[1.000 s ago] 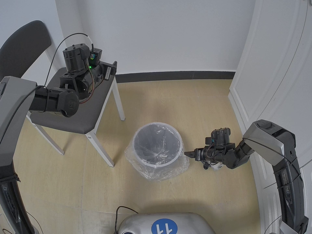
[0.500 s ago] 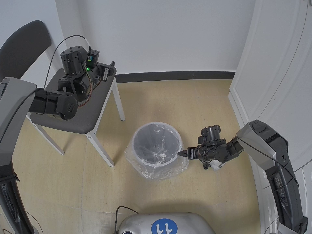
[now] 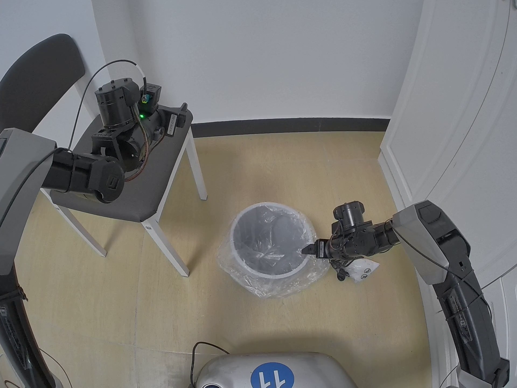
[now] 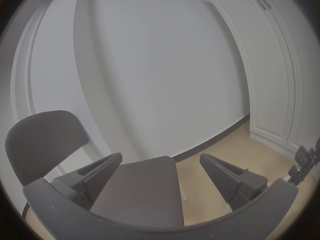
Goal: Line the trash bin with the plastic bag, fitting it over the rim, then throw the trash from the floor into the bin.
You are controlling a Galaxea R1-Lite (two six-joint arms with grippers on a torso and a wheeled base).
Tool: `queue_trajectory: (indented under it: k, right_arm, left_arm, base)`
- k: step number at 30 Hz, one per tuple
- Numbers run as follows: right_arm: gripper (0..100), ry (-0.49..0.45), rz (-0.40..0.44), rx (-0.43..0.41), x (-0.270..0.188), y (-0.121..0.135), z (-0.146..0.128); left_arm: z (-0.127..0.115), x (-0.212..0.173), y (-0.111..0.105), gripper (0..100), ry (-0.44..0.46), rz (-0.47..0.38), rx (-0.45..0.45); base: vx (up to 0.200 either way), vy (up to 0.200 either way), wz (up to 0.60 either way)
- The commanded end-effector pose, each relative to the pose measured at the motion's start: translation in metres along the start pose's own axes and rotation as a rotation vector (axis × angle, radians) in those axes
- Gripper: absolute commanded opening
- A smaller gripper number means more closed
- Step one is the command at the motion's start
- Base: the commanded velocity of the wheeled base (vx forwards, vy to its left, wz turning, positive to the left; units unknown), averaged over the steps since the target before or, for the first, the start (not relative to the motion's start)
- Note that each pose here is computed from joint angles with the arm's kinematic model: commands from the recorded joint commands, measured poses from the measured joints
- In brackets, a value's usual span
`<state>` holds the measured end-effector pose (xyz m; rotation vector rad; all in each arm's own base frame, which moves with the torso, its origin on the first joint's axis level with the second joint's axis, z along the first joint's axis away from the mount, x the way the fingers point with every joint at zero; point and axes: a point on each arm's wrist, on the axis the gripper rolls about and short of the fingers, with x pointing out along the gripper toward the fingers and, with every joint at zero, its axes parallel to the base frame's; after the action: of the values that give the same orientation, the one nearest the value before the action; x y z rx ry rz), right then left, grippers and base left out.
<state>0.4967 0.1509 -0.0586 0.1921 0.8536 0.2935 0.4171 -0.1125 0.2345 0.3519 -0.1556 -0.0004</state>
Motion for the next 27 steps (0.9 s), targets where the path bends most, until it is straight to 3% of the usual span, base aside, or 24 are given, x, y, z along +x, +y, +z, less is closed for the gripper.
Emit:
queue_trajectory:
  k: [1, 11, 14, 22, 27]
  right_arm:
    - [100, -0.005, 0.023, 0.023, -0.012, -0.003, 0.007]
    - [100, -0.014, 0.071, 0.066, -0.026, 0.005, 0.016]
    - [100, 0.002, 0.118, 0.077, -0.038, 0.01, 0.018]
    - [100, 0.026, 0.158, 0.085, -0.054, -0.003, 0.02]
    - [100, 0.039, 0.142, 0.065, -0.04, -0.012, 0.012]
  left_arm:
    - [0.001, -0.004, 0.006, 100, 0.001, 0.006, 0.001]
    - [-0.008, -0.007, 0.008, 100, 0.008, 0.015, 0.005]
    - [-0.01, -0.007, 0.009, 100, 0.009, 0.018, 0.005]
    - [-0.014, -0.008, 0.011, 100, 0.011, 0.023, 0.006]
    - [-0.017, -0.009, 0.011, 100, 0.005, 0.029, 0.006]
  base:
    - [0.0, 0.0, 0.0]
    - [0.0, 0.0, 0.0]
    - [0.0, 0.0, 0.0]
    - [0.0, 0.0, 0.0]
    - [0.0, 0.0, 0.0]
